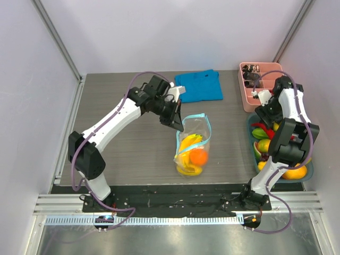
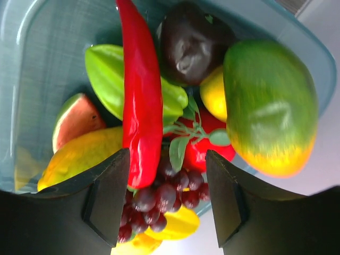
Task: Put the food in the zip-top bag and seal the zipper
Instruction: Pick up the fake vegetable from the bin.
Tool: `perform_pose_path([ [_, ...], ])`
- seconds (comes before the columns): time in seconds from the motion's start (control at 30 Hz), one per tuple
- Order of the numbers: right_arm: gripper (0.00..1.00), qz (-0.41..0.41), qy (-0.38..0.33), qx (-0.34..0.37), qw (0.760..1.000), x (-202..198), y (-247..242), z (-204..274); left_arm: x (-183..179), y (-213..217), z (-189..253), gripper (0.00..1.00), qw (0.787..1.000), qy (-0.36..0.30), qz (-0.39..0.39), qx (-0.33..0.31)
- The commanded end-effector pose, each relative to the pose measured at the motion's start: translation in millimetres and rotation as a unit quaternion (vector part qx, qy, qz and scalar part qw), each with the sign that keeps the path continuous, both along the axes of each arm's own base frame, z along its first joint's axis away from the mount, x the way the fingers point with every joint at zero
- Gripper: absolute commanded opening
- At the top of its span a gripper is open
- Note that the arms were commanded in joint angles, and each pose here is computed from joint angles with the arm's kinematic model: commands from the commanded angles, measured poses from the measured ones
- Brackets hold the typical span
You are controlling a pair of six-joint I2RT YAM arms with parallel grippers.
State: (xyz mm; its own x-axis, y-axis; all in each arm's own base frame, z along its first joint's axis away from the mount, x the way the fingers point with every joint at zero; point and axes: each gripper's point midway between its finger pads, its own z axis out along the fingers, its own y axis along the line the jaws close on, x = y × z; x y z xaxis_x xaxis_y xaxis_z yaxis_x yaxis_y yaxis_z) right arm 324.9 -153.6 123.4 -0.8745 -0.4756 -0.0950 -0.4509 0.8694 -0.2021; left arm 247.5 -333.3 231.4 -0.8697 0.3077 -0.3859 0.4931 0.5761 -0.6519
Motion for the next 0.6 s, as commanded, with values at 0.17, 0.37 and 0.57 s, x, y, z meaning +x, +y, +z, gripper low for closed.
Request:
perform_pose_path([
  [0.17, 0.62, 0.013, 0.011, 0.021, 1.000, -4.0, 8.2, -9.5, 7.4, -2.7, 9.8, 0.00, 1.000, -0.016, -0.008, -0.009],
  [0.37, 0.60, 0.017, 0.037, 0.030, 0.999, -19.1, 15.6, -23.8, 7.3, -2.7, 11.4, 0.00, 1.000, -0.017, -0.008, -0.010],
  [0.57, 0.42, 0.017, 0.037, 0.027, 0.999, -20.5, 14.9, -22.6, 6.3, -2.3, 11.2, 0.00, 1.000, -0.015, -0.008, -0.010],
])
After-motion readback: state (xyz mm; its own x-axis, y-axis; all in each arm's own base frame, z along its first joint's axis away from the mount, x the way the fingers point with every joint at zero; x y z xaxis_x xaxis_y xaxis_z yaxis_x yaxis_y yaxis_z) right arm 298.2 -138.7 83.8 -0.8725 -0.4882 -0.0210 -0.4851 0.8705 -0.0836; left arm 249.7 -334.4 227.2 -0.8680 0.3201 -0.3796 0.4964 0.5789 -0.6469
